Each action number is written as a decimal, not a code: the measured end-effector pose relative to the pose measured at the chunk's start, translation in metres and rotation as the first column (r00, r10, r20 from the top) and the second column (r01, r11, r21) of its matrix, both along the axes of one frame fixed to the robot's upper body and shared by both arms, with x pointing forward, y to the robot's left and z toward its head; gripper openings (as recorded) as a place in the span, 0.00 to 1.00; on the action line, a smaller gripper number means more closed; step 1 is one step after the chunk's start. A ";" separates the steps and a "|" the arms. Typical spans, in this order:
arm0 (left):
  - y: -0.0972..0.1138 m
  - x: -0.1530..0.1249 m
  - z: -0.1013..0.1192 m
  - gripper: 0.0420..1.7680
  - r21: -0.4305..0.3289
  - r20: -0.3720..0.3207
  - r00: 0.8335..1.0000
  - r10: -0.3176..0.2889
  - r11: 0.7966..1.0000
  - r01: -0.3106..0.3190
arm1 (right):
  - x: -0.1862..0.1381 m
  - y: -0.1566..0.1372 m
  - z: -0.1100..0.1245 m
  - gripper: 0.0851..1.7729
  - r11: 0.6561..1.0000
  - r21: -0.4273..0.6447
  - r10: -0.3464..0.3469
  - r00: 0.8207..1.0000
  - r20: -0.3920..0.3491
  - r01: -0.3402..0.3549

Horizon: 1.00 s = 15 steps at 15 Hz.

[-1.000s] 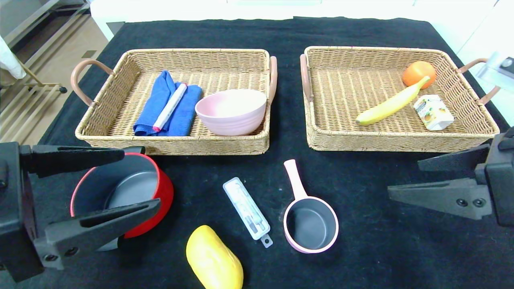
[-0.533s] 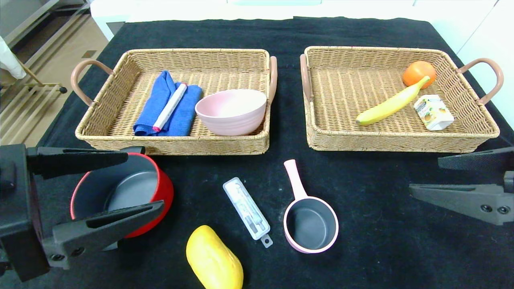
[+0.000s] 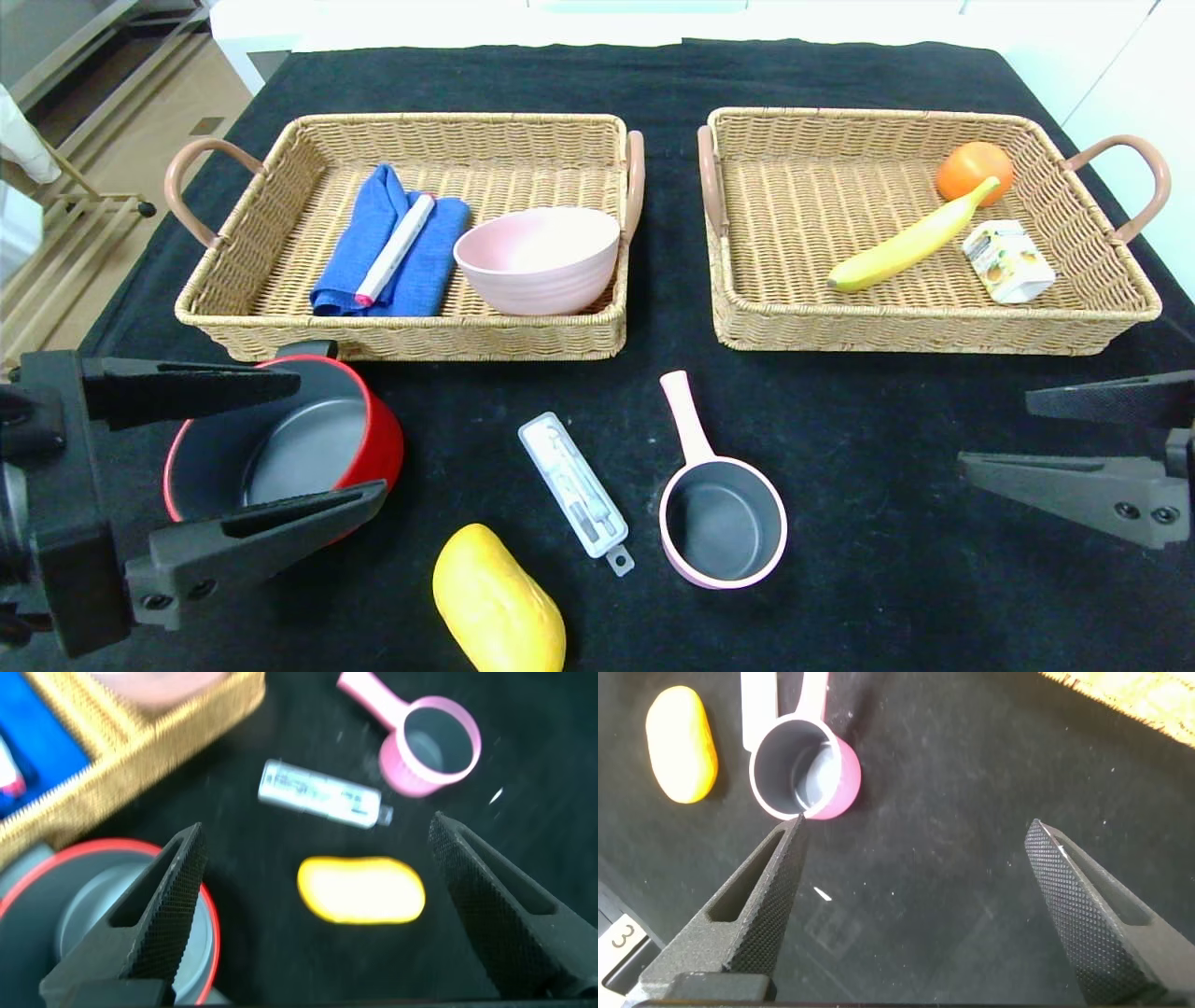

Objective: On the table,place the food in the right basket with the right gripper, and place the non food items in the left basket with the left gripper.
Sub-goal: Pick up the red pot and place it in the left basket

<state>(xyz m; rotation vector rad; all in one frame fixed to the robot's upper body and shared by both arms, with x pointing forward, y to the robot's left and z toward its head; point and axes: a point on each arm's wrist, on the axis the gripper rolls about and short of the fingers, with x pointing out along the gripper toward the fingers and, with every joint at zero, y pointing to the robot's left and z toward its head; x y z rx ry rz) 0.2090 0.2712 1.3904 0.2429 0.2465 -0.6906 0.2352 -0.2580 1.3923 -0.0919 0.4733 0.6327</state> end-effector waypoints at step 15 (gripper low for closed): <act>-0.008 0.030 0.000 0.97 0.302 -0.267 0.915 0.304 0.928 -0.220 | -0.003 -0.002 0.001 0.96 1.000 0.000 -0.004 1.000 0.004 0.004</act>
